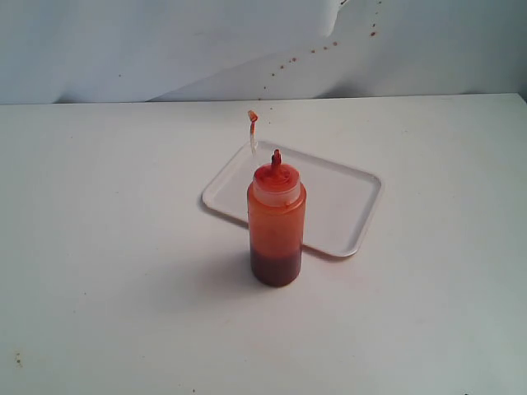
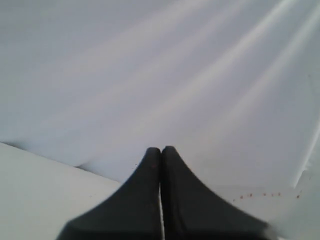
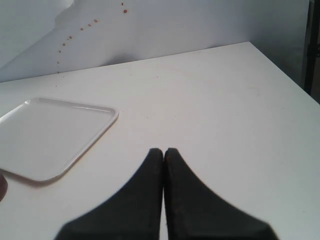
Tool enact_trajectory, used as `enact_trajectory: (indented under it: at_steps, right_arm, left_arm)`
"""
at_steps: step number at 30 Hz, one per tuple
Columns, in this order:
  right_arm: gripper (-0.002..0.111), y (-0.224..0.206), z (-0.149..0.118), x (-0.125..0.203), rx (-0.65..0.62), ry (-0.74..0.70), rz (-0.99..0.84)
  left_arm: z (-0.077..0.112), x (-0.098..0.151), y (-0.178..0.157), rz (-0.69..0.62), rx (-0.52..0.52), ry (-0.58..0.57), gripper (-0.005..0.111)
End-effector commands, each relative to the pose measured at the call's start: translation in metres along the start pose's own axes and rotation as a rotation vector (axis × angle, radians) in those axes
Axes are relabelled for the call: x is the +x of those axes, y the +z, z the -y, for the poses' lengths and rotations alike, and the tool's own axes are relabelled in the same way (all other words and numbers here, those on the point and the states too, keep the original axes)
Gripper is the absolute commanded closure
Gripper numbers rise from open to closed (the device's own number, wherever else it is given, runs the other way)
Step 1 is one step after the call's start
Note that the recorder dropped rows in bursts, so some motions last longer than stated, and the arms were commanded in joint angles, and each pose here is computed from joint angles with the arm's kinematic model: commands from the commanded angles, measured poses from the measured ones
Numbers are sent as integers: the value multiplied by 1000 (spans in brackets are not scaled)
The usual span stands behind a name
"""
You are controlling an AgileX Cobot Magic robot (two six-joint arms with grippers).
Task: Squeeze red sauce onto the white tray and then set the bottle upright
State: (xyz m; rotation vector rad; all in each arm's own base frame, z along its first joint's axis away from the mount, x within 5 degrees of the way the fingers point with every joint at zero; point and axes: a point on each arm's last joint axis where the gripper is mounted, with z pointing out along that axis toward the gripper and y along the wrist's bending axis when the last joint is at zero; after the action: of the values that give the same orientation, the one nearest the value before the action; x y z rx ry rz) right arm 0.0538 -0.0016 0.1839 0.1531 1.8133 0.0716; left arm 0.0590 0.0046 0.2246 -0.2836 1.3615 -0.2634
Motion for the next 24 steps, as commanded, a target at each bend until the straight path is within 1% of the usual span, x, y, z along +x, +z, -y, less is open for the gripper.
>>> enact_trajectory:
  at_steps: [1, 3, 4, 7, 9, 10, 12, 15, 17, 21, 22, 24]
  right_arm:
    - [108, 0, 0, 1, -3, -1, 2]
    - [108, 0, 0, 1, -3, -1, 2]
    - [108, 0, 0, 1, -3, -1, 2]
    - [108, 0, 0, 1, -3, -1, 2]
    - [108, 0, 0, 1, -3, -1, 2]
    - [108, 0, 0, 1, -3, -1, 2]
    - [108, 0, 0, 1, -3, -1, 2]
    - [108, 0, 0, 1, -3, -1, 2]
    - [108, 0, 0, 1, -3, -1, 2]
    - [108, 0, 0, 1, -3, -1, 2]
    - [108, 0, 0, 1, -3, -1, 2]
    - [108, 0, 0, 1, -3, -1, 2]
  left_arm:
    - [-1, -7, 0, 87, 1, -185, 107]
    - [-1, -12, -1, 146, 8, -237, 107]
    - [-1, -16, -2, 186, 12, -246, 107]
    - [-1, -27, -4, 306, 32, -221, 107]
    - [2, -30, -5, 337, 69, -230, 107]
    - [5, -30, -6, 345, 98, -192, 107]
    - [13, -31, -6, 348, 166, -79, 107]
    - [27, -28, -4, 323, 305, 36, 107]
    - [33, -22, 3, 268, 355, 70, 107]
    - [32, -7, 27, 115, 340, 37, 107]
    - [32, -2, 34, 73, 346, 34, 107]
    - [34, 12, 47, -22, 392, 48, 107]
